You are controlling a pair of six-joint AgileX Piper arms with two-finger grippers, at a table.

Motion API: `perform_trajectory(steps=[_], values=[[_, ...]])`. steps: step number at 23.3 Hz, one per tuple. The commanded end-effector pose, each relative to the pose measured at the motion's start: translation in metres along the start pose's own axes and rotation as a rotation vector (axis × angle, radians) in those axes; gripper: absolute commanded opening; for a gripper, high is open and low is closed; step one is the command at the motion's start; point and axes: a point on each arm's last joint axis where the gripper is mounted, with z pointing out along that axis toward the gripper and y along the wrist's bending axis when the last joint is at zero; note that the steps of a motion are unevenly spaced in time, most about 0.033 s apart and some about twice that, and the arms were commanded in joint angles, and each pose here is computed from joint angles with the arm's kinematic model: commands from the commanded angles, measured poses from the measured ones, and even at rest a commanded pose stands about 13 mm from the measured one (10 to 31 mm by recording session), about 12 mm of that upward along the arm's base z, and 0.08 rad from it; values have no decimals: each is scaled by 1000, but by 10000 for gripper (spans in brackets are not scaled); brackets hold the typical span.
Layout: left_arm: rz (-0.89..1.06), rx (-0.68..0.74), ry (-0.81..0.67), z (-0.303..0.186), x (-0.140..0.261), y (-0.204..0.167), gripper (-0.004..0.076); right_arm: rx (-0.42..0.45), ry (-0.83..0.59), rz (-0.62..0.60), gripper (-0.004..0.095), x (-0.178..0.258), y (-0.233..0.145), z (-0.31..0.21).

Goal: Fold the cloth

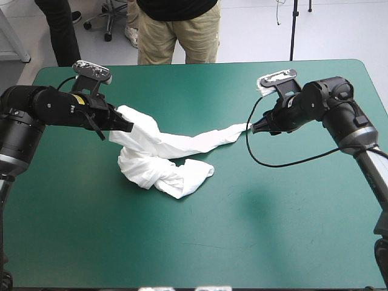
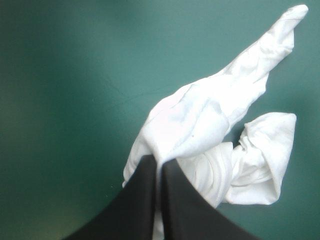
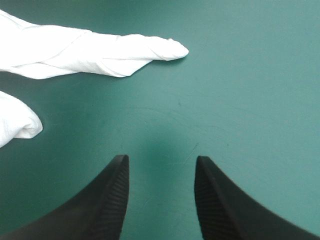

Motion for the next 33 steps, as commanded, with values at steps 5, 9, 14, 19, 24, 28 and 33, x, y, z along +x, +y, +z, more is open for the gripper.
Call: perform_trajectory(steps=[5, 9, 14, 19, 24, 28, 33], values=[[-8, -3, -104, -18, -8, -3, -9, 7, -112, -3, 401, -8, 1, -24], [-11, -3, -104, -18, -8, -3, -9, 7, -112, -3, 401, -8, 1, -24], [-10, -3, -104, -18, -8, -3, -9, 7, -105, -2, 401, -9, 0, -20], [-7, -2, -99, -18, -7, -3, -9, -19, -60, -23, 481, -30, -2, 18], [-6, -3, -91, -18, -7, -3, -9, -40, -15, -83, 591, -55, -5, 66], [-6, 0, -81, -18, -6, -4, -9, -37, -13, -109, 591, -68, -8, 92], [-2, 1, -74, -18, -5, -4, -9, -43, 27, -113, 591, -76, -12, 135]])
